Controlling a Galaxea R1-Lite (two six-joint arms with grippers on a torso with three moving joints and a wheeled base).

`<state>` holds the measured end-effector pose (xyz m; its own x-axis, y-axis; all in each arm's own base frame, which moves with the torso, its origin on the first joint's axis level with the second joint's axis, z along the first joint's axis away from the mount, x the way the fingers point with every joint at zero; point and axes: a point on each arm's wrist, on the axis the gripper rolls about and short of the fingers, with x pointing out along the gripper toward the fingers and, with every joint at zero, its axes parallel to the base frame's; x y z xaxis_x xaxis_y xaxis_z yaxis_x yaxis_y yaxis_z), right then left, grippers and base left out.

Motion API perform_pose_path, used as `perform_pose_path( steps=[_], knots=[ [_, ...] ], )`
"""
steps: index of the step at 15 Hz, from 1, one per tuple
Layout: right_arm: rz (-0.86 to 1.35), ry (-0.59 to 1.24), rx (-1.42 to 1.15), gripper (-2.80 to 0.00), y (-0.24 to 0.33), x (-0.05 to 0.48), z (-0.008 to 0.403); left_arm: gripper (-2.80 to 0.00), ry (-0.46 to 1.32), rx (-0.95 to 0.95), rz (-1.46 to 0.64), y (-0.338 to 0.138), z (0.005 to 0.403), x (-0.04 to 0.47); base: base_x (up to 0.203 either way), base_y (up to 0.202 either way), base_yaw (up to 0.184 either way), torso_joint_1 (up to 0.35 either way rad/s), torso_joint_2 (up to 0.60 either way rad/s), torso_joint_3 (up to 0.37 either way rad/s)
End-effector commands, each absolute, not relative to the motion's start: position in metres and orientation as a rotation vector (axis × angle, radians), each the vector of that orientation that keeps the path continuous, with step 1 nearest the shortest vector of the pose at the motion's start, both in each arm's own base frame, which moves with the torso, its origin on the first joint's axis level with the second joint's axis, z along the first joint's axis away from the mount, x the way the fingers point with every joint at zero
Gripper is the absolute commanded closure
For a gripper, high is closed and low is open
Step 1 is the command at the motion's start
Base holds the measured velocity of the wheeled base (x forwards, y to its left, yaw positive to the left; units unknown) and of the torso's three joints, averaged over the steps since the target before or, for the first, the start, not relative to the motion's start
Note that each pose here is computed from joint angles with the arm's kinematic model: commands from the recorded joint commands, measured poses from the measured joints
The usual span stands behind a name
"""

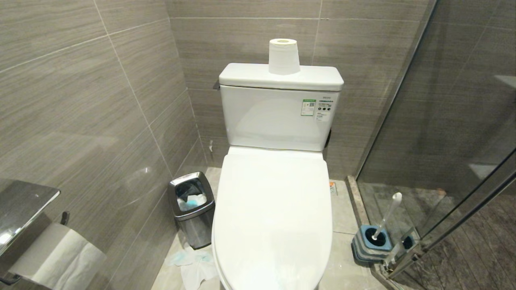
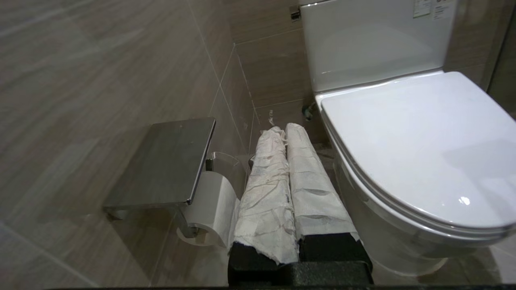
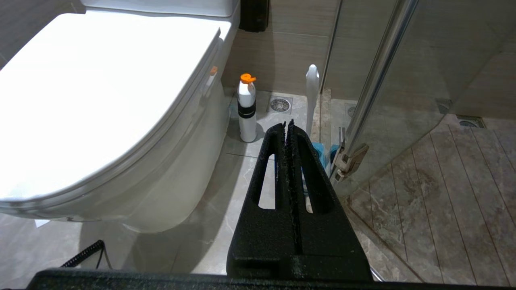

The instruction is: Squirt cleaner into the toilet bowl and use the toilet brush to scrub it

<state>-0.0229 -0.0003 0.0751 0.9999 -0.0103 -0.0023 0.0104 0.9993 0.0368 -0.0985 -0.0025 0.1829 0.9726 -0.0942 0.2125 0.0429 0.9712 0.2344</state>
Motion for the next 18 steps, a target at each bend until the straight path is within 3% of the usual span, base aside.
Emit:
perform_pose_path(
  steps=[1,7,10,18],
  knots=[
    [-0.011,0.004,0.038,0.00,0.000,-0.023,0.075,0.00,-0.196,0.227,-0.061,-0.002,0.158,-0.069,0.000,0.000,0.000,0.000,0.00,0.000],
    [-0.011,0.004,0.038,0.00,0.000,-0.023,0.075,0.00,-0.122,0.166,-0.068,-0.002,0.086,-0.023,0.000,0.000,0.000,0.000,0.00,0.000],
    [-0.011,0.003,0.037,0.00,0.000,-0.023,0.075,0.00,-0.066,0.080,-0.070,-0.002,0.082,-0.023,0.000,0.000,0.000,0.000,0.00,0.000],
    [-0.011,0.003,0.038,0.00,0.000,-0.023,0.075,0.00,-0.014,0.103,-0.019,-0.001,0.077,-0.023,0.000,0.000,0.000,0.000,0.00,0.000]
  ],
)
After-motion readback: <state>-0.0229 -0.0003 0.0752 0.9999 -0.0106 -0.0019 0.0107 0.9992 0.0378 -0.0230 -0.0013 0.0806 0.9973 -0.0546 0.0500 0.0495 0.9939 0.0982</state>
